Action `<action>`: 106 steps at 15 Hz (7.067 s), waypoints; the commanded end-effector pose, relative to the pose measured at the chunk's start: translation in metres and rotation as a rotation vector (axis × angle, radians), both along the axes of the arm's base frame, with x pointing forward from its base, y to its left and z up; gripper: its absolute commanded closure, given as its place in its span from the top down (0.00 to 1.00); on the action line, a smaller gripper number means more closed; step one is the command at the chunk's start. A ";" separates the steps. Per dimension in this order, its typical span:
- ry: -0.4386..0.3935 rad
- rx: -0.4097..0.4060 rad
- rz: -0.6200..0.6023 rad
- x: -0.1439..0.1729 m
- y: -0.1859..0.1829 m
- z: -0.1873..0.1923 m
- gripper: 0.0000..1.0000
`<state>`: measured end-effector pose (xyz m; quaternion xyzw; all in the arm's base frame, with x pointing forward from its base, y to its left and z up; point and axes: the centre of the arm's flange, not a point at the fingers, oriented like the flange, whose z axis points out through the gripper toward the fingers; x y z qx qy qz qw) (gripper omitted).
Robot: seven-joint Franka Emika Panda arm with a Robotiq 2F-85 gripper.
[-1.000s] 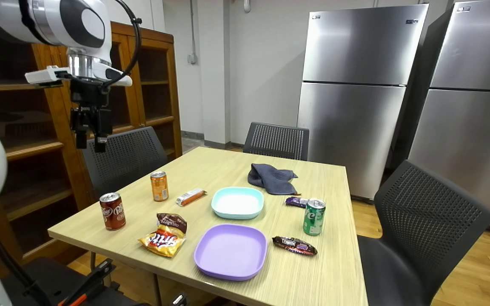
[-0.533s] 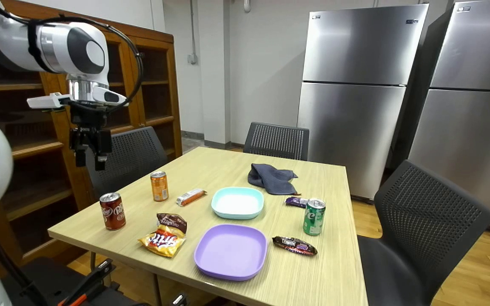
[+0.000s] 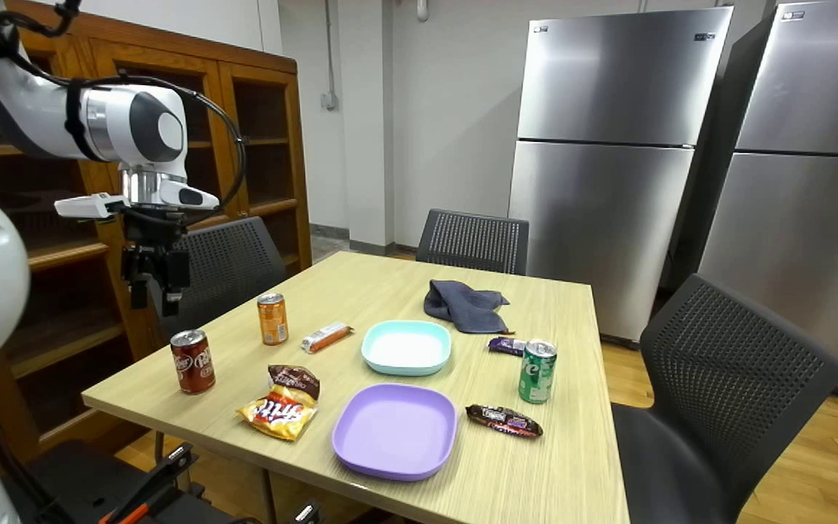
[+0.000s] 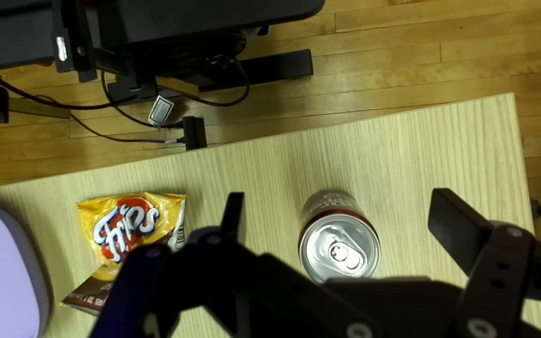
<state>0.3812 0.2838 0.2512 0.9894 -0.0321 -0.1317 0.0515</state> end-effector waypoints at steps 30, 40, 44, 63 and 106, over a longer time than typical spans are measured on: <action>-0.057 0.010 0.112 0.017 0.020 -0.055 1.00; -0.164 0.018 0.167 0.012 0.004 -0.064 1.00; -0.188 0.038 0.175 0.010 0.000 -0.070 1.00; -0.208 0.046 0.181 0.002 -0.006 -0.079 0.42; -0.265 -0.042 -0.216 0.170 -0.168 0.005 0.38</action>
